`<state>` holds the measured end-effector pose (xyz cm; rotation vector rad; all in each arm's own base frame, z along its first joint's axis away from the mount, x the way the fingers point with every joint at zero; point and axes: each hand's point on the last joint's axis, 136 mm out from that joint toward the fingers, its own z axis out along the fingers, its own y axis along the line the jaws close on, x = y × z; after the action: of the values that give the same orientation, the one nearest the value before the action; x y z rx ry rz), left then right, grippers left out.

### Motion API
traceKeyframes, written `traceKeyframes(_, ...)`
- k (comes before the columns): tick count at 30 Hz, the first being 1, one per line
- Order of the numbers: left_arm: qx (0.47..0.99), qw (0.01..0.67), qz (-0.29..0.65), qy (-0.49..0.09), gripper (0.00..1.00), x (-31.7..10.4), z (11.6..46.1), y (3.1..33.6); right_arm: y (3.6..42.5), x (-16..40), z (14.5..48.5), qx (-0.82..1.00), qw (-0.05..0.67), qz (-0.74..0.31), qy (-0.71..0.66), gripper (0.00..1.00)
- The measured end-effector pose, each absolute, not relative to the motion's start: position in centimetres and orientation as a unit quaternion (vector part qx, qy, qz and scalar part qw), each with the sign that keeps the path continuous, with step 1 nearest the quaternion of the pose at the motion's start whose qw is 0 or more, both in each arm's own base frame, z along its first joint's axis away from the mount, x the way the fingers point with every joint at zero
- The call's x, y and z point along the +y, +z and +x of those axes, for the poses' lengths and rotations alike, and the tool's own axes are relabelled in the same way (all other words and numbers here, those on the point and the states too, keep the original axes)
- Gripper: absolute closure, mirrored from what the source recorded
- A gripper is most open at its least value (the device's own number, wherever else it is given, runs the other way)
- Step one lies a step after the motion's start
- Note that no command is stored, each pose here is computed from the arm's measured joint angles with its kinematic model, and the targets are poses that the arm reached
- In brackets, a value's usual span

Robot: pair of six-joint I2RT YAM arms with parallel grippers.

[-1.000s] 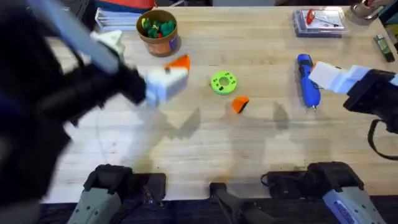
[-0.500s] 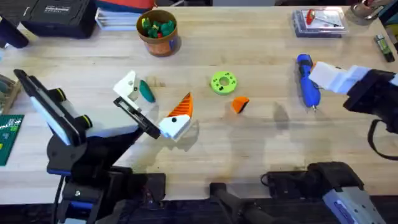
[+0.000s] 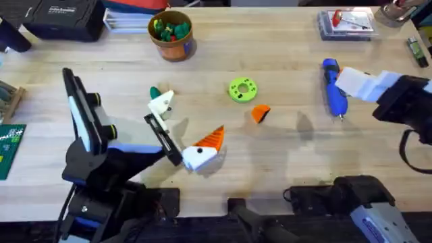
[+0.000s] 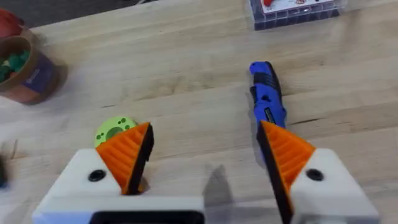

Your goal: Pick up the gripper from the table and insert it into the empty holder that is missing its gripper. Then pick up a screw, insert it into the mounting hole, and use the screwdriver to tighten it. Finally, clean up the table by picking up the vegetable and placing it into the bucket.

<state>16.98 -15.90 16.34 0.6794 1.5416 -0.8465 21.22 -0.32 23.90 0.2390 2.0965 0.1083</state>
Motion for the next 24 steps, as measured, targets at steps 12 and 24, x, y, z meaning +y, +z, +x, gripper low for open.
traceKeyframes(12, 0.657, 0.581, 0.302, -0.373, 0.015, -16.30, 16.49, 16.31, 23.90, -0.32, 21.22, 0.864, 0.492, 0.098, 0.045, 0.007)
traceKeyframes(24, 0.656, 0.579, 0.304, -0.376, 0.015, -16.37, 16.37, 16.30, 23.91, -0.32, 21.22, 0.864, 0.492, 0.098, 0.045, 0.007)
